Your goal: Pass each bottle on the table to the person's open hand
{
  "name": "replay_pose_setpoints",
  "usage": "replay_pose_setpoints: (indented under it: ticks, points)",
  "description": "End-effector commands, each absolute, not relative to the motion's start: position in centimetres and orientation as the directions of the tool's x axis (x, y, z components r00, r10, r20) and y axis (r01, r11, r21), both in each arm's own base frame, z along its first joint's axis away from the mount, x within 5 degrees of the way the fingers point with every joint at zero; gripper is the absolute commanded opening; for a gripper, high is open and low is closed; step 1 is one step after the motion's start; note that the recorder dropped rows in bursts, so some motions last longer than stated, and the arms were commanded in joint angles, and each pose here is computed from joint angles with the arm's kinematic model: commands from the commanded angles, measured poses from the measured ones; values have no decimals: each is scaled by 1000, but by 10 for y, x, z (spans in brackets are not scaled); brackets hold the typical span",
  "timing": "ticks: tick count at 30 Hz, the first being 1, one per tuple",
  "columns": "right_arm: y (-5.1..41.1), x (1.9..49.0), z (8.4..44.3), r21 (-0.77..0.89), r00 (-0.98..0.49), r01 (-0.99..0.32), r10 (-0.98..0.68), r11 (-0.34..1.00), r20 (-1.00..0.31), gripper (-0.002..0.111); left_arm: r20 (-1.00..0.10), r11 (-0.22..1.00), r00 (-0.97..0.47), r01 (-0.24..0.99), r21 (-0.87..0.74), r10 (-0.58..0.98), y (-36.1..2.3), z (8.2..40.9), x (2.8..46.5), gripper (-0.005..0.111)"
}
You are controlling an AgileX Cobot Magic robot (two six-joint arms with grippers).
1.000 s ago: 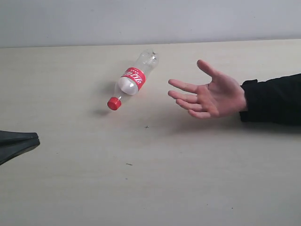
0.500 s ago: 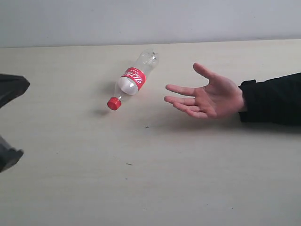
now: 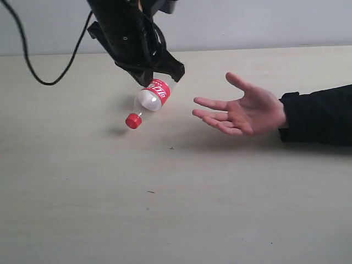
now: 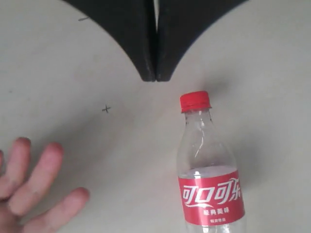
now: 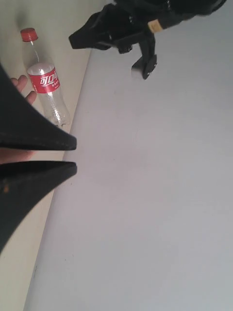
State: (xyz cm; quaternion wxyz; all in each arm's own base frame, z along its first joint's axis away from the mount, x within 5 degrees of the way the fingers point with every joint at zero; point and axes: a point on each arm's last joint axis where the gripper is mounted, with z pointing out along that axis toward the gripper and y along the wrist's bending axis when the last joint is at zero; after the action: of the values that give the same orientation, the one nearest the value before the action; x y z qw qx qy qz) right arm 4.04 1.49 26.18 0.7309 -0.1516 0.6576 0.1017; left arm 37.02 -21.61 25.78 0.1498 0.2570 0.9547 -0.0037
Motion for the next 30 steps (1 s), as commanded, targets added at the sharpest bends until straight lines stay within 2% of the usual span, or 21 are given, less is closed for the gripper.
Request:
replay_pose_setpoints:
  ticks: [1,6,15,17,20,21,26,28,30]
  points:
    - [15,40,262,-98,127,-343,-57,934,-990,10,-266,886,-848,462,51,458,-224,240,405,0]
    - [15,40,262,-98,127,-343,-57,934,-990,10,-312,881,-831,470,49,461,-233,231,414,0]
    - [15,40,262,-98,127,-343,-57,934,-990,10,-413,917,-832,399,18,370,-238,227,426,0]
    - [15,40,262,-98,127,-343,-57,934,-990,10,-424,916,-827,400,17,369,-240,222,429,4]
    - [15,40,262,-98,127,-343,-57,934,-990,10,-421,923,-836,385,11,353,-240,213,434,18]
    - [15,40,262,-98,127,-343,-57,934,-990,10,-418,928,-842,372,6,340,-240,211,436,25]
    - [15,40,262,-98,127,-343,-57,934,-990,10,-412,949,-866,315,-9,284,-236,199,446,75]
    - [15,40,262,-98,127,-343,-57,934,-990,10,-418,955,-866,295,16,274,-234,195,450,81]
    - [15,40,262,-98,127,-343,-57,934,-990,10,-421,954,-860,294,52,288,-233,189,453,81]
